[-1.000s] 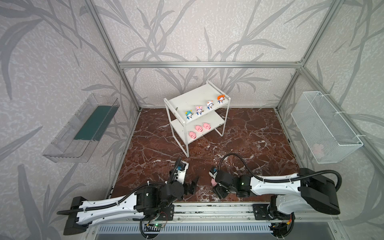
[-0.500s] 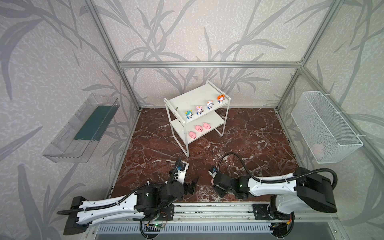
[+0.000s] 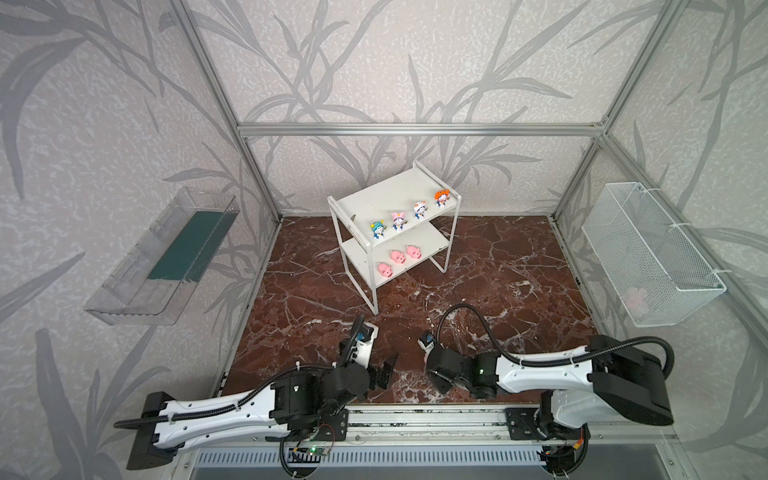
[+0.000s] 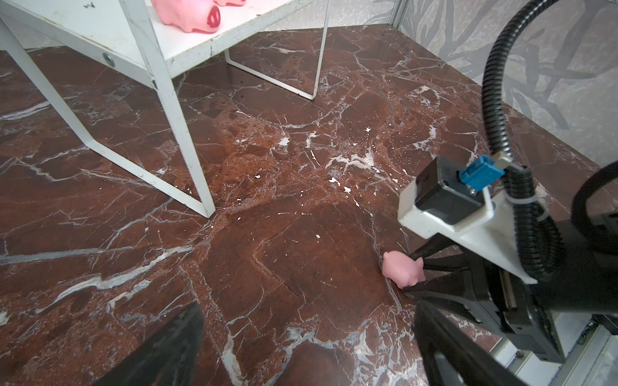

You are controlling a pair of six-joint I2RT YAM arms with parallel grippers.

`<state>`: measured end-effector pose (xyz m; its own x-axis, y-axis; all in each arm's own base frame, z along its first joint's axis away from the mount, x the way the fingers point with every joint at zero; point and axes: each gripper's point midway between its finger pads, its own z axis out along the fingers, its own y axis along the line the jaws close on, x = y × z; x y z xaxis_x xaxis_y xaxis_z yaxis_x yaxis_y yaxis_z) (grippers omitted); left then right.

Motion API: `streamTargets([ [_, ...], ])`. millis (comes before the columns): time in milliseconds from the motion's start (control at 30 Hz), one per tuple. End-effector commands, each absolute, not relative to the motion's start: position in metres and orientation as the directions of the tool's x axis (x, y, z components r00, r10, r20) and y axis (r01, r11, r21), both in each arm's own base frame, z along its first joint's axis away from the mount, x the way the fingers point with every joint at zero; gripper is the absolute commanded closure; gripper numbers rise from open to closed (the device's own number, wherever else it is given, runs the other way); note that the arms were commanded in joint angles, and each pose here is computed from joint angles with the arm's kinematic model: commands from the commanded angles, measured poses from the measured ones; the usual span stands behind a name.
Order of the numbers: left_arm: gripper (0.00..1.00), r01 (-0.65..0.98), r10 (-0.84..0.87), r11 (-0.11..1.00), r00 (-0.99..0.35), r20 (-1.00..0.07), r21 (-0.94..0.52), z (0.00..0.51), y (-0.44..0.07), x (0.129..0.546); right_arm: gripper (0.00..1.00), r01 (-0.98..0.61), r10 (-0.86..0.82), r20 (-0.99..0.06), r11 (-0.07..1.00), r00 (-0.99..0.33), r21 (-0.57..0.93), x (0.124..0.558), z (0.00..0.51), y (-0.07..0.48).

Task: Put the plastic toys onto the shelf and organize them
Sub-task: 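Lift the pink pig off the floor with the right gripper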

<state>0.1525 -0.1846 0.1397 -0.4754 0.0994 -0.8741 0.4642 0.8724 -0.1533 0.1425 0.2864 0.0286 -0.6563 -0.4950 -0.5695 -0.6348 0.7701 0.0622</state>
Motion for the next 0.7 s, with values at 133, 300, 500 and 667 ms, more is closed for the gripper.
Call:
streamTargets([
  [133, 0.01, 0.453, 0.103, 0.881, -0.464, -0.88, -0.136, 0.139, -0.187, 0.157, 0.69, -0.619, -0.506, -0.595, 0.785, -0.624, -0.019, 0.16, 0.041, 0.266],
  [300, 0.01, 0.457, 0.111, 0.881, -0.448, -0.887, -0.121, 0.141, -0.19, 0.159, 0.68, -0.625, -0.53, -0.6, 0.778, -0.6, -0.063, 0.187, 0.04, 0.251],
  [500, 0.01, 0.461, 0.097, 0.877, -0.443, -0.891, -0.134, 0.141, -0.194, 0.16, 0.64, -0.604, -0.498, -0.598, 0.796, -0.629, -0.028, 0.216, 0.03, 0.235],
  [667, 0.01, 0.467, 0.085, 0.873, -0.431, -0.898, -0.141, 0.143, -0.197, 0.161, 0.63, -0.59, -0.484, -0.591, 0.807, -0.645, -0.017, 0.221, 0.02, 0.235],
])
